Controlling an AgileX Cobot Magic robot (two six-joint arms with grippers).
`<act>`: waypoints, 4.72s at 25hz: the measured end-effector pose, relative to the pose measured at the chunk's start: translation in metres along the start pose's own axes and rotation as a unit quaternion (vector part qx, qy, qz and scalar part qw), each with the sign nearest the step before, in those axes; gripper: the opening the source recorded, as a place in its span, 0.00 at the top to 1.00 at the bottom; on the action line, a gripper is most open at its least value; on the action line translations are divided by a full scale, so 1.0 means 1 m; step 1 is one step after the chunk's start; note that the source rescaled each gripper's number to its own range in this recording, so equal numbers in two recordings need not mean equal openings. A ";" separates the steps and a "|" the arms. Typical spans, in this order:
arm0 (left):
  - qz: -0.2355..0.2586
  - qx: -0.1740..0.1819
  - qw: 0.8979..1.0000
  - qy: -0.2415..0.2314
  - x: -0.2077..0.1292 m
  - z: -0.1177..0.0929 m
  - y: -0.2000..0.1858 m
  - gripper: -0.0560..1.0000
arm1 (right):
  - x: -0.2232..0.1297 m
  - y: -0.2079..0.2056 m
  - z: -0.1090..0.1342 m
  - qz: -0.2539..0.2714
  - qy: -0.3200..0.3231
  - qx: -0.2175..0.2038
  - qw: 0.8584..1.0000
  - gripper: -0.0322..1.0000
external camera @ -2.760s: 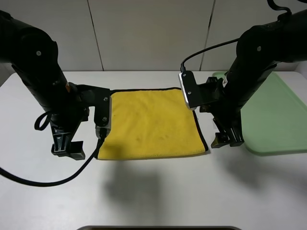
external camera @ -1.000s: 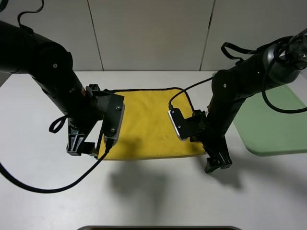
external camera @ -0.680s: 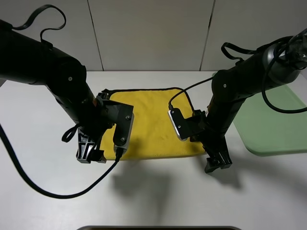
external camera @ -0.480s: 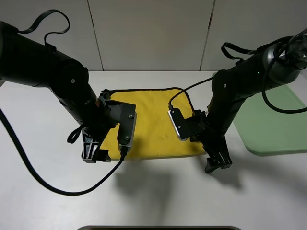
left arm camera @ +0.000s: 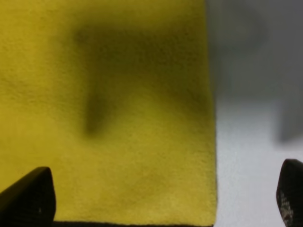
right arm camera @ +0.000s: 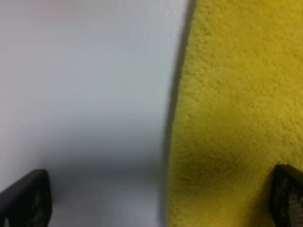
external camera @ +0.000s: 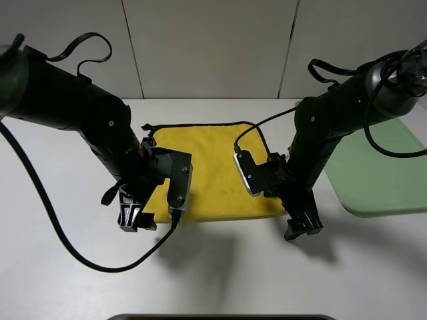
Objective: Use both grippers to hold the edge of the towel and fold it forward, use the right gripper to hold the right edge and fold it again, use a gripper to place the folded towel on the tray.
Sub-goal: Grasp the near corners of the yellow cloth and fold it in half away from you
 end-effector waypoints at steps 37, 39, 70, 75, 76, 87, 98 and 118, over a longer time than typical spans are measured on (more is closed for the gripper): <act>0.004 -0.049 0.998 -0.026 0.001 -0.010 0.036 0.16 | 0.003 0.000 -0.001 -0.009 0.006 -0.002 1.000 0.00; 0.005 -0.051 0.998 -0.026 0.001 -0.011 0.036 0.20 | 0.003 0.001 -0.001 -0.010 0.008 -0.001 1.000 0.00; 0.003 -0.043 0.999 -0.022 0.001 -0.008 0.038 0.94 | 0.006 0.001 -0.003 -0.021 0.020 -0.009 1.000 0.31; 0.003 -0.043 0.999 -0.022 0.001 -0.008 0.038 0.94 | 0.006 0.001 -0.004 -0.022 0.020 -0.014 0.999 0.63; 0.003 -0.043 0.999 -0.022 0.001 -0.008 0.038 0.94 | 0.007 0.001 -0.005 -0.023 0.021 -0.014 0.999 0.68; 0.002 -0.039 0.999 -0.022 0.002 -0.008 0.038 0.94 | 0.006 0.001 -0.002 -0.022 0.025 -0.003 0.999 0.97; 0.000 -0.033 0.999 -0.022 0.002 -0.008 0.028 0.94 | 0.008 -0.020 0.002 -0.028 0.037 -0.002 0.999 0.97; -0.023 0.040 0.999 -0.010 0.004 0.005 -0.041 0.95 | 0.022 -0.101 0.010 -0.106 0.119 -0.052 0.986 0.97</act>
Point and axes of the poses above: a point on each arm's last joint axis where the gripper is mounted, y pointing out along that axis toward the gripper, z along the wrist's bending axis when the last joint is at zero, x = y × z, the point moved 5 cm from there along y, pointing out along that axis toward the gripper, and after that the axes turned 11 degrees about y, right-handed, at the moved point
